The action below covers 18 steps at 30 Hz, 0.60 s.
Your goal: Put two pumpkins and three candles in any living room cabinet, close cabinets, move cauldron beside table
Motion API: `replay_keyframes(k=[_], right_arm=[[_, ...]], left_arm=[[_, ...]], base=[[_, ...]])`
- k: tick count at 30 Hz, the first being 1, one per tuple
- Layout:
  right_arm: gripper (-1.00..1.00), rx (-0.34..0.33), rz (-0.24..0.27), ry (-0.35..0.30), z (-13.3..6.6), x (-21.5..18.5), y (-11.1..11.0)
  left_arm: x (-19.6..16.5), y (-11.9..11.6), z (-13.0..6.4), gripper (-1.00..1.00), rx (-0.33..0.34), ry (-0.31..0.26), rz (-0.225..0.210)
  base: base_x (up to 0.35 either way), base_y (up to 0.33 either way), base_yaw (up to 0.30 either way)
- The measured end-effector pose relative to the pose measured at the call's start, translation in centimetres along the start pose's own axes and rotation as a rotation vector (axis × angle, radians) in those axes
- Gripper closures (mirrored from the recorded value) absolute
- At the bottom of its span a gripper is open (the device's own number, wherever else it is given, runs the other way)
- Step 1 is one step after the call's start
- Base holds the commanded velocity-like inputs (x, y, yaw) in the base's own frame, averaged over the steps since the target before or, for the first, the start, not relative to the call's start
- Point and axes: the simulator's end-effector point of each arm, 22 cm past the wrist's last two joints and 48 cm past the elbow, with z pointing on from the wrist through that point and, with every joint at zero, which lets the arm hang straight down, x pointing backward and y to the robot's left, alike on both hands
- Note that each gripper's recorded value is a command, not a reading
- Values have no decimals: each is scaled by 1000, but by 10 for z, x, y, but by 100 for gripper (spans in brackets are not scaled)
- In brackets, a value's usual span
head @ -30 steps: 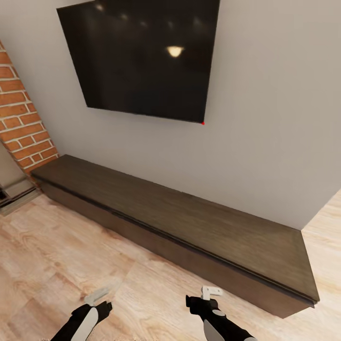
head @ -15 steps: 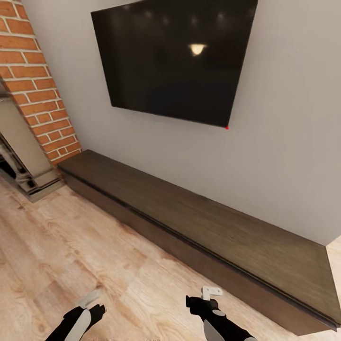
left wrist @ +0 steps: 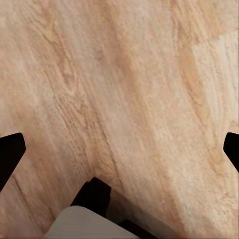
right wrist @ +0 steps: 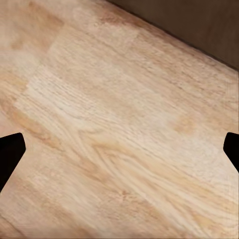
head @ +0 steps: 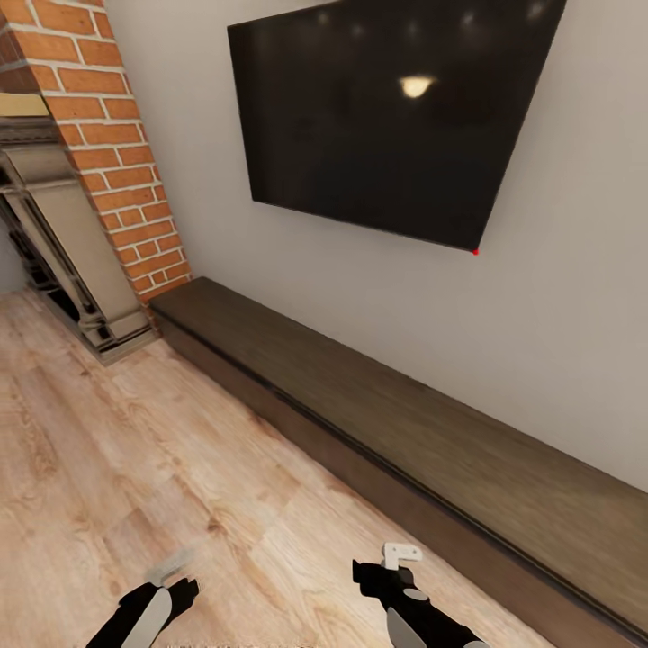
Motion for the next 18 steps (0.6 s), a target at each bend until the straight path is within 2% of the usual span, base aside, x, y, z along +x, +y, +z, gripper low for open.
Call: replay_keyframes(k=[9,18], right_arm=[[-100,10,7,-64,-12,-20,-4],[-100,14,8,-61,-23,-25,-1]], left_arm=[[-1,2,-13,-100,-4,7,1],[-3,4,-25,-100,-8,13,2]], base=[[0,0,254],[0,0,268]])
